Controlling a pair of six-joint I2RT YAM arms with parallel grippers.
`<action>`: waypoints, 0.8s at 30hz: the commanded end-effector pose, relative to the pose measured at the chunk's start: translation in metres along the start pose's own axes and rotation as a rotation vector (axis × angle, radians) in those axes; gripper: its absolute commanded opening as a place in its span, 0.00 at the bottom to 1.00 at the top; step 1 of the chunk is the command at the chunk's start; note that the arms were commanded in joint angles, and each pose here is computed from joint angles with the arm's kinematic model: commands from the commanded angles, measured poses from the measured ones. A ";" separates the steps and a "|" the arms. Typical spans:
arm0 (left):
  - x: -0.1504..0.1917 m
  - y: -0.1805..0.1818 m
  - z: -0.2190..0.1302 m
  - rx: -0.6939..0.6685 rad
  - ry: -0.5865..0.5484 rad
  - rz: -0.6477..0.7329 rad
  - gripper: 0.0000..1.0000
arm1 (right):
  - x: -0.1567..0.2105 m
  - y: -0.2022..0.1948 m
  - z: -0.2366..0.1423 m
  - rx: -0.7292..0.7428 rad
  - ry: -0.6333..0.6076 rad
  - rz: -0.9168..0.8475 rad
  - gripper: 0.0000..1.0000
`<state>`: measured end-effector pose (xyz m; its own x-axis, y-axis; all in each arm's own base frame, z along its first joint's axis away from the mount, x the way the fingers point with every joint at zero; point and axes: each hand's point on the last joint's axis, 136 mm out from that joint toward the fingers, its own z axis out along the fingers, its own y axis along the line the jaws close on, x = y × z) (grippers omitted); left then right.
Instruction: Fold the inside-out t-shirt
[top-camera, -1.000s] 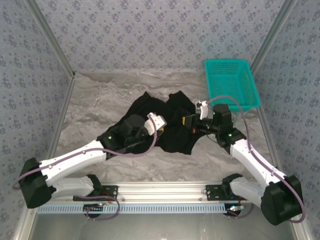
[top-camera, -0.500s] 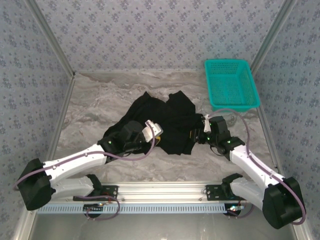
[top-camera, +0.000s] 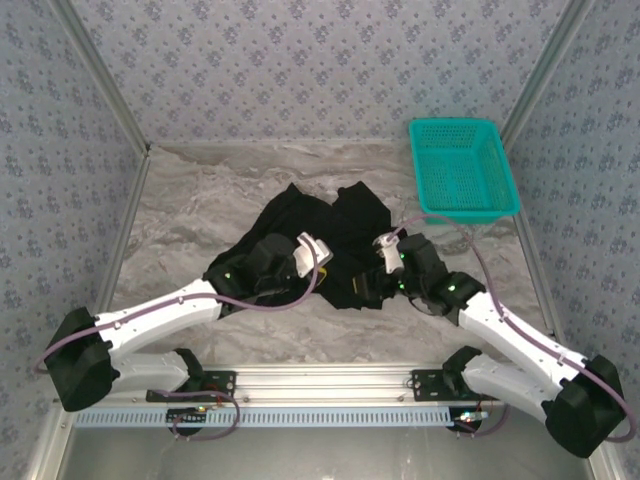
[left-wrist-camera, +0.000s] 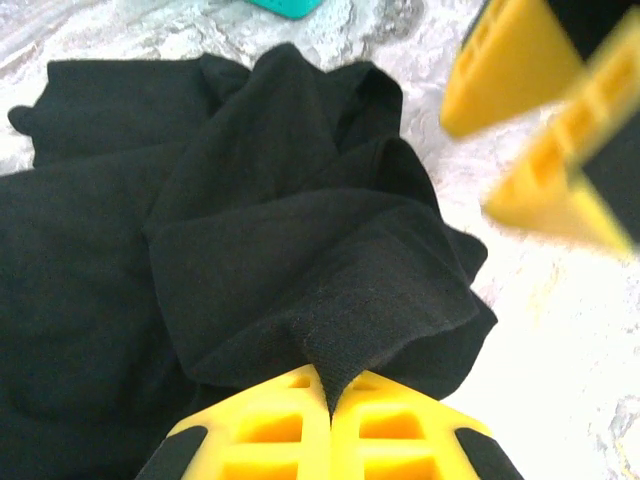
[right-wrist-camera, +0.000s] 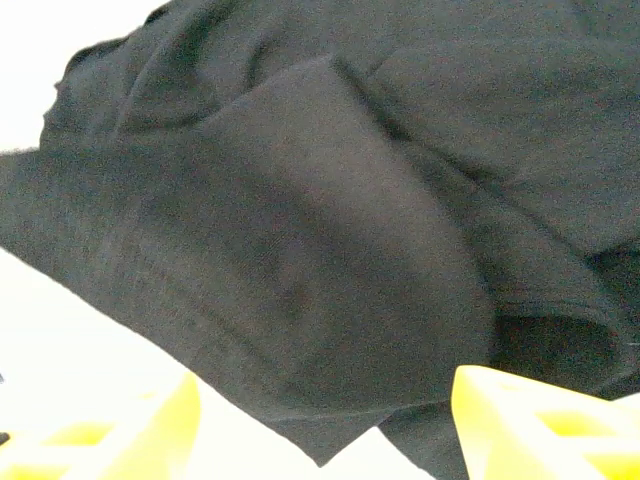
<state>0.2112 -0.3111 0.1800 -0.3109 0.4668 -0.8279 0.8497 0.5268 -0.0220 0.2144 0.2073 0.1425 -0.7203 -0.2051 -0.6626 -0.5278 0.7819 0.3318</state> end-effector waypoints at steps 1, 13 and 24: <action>-0.014 -0.001 -0.004 0.015 -0.013 -0.031 0.00 | 0.010 -0.009 0.008 0.114 0.029 -0.071 0.80; -0.020 -0.004 -0.011 0.027 -0.013 -0.039 0.00 | -0.012 -0.009 0.044 0.226 -0.042 -0.207 0.95; -0.019 0.006 -0.015 -0.002 -0.004 -0.052 0.00 | -0.025 -0.043 0.014 0.469 -0.056 -0.208 0.59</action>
<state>0.2113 -0.3078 0.1852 -0.3542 0.4679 -0.8097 0.8404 0.5390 -0.0561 0.2543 0.2067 0.1186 -0.6020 -0.3531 -0.7162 -0.4599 0.8865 -0.0505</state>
